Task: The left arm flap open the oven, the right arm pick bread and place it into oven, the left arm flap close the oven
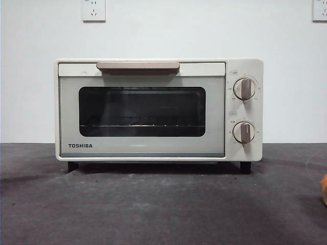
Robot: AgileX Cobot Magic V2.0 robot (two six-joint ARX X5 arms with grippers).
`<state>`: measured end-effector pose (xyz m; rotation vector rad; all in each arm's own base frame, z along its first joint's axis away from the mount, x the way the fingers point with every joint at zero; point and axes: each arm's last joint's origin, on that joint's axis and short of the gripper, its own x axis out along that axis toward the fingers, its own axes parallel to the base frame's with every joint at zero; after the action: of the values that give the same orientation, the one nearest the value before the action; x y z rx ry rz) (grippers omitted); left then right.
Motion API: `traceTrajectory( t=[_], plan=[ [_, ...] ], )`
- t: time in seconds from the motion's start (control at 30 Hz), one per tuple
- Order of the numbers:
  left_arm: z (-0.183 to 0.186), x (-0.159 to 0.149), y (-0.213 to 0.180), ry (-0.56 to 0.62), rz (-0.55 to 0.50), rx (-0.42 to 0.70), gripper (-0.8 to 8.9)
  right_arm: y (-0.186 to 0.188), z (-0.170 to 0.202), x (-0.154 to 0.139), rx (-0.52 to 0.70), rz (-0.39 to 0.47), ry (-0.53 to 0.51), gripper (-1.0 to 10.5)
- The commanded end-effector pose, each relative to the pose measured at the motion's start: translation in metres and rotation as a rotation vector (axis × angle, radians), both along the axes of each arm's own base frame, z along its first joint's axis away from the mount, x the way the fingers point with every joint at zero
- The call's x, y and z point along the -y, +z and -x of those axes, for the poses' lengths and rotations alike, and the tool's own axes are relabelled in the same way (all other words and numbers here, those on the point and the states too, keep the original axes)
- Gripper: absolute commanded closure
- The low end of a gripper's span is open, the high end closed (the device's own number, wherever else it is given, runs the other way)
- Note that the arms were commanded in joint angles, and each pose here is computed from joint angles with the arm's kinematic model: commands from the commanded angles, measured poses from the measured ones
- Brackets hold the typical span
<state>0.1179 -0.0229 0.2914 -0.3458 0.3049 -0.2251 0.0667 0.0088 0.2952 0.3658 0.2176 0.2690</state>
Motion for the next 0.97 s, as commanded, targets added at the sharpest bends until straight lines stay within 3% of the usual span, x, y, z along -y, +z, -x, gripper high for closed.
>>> traceTrajectory(
  t=[0.03, 0.37, 0.57, 0.73, 0.97],
  plan=[
    [-0.002, 0.005, 0.025, -0.061, -0.059, 0.046, 7.97, 0.02, -0.003, -0.001, 0.003, 0.015, 0.032, 9.4],
    [-0.011, 0.028, 0.075, -0.34, -0.036, 0.044, 7.97, 0.063, -0.027, -0.008, -0.037, 0.079, 0.265, 9.4],
    [-0.015, 0.034, 0.091, -0.472, -0.114, 0.001, 7.97, 0.07, -0.038, -0.015, -0.044, 0.13, 0.416, 9.4],
    [-0.017, 0.038, 0.093, -0.59, -0.141, 0.0, 7.97, 0.071, -0.042, -0.018, -0.06, 0.135, 0.449, 9.4],
    [-0.016, 0.04, 0.094, -0.609, -0.161, 0.023, 7.89, 0.071, -0.041, -0.019, -0.052, 0.146, 0.465, 9.3]
  ],
)
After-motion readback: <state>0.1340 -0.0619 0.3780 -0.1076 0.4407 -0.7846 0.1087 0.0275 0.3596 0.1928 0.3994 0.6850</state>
